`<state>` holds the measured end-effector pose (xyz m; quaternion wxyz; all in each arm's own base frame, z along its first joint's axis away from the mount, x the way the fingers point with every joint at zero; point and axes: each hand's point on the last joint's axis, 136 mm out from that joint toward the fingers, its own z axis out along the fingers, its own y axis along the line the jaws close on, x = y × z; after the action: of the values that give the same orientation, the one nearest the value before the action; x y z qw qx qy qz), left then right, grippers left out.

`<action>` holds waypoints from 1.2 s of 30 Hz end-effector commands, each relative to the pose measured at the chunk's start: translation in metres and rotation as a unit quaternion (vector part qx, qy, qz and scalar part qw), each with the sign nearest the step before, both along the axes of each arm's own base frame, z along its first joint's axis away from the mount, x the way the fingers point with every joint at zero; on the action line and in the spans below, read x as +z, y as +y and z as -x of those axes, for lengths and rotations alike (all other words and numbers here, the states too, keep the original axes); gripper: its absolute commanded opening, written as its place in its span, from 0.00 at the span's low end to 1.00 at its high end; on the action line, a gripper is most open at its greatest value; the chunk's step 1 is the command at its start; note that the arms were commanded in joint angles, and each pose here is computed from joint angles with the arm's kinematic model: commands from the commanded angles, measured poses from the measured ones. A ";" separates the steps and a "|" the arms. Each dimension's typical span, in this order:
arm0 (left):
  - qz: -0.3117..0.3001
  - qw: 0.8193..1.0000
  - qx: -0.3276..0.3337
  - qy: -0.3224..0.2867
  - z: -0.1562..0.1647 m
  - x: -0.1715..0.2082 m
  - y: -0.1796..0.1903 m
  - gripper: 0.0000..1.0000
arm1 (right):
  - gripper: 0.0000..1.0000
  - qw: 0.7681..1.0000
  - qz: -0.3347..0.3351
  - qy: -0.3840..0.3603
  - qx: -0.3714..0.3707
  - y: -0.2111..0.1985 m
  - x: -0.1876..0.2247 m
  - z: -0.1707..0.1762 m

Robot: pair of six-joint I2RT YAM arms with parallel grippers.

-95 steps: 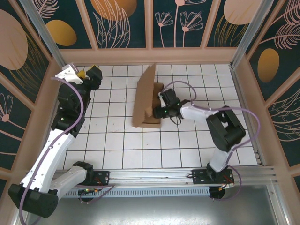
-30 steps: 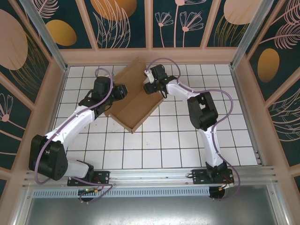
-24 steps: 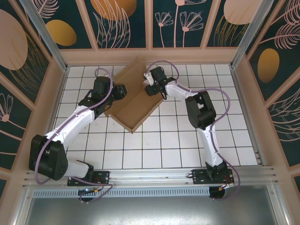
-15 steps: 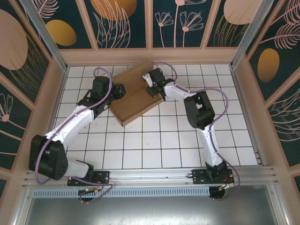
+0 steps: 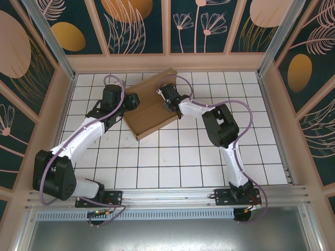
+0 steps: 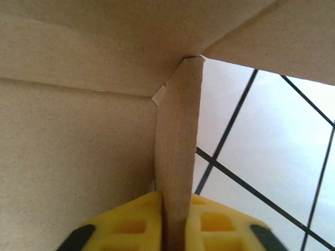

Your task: Fold the paper box

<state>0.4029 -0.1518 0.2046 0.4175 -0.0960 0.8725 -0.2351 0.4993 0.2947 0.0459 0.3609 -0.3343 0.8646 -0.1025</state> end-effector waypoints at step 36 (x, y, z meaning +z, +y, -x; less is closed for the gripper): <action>-0.006 0.998 -0.058 -0.005 -0.028 -0.013 -0.020 0.61 | 0.60 0.941 -0.316 0.018 -0.117 -0.080 0.107 0.080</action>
<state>0.4168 -0.1686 0.1677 0.3784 -0.0615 0.8894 -0.2492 0.4035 0.2021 0.0838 0.3177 -0.1367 0.9377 0.0330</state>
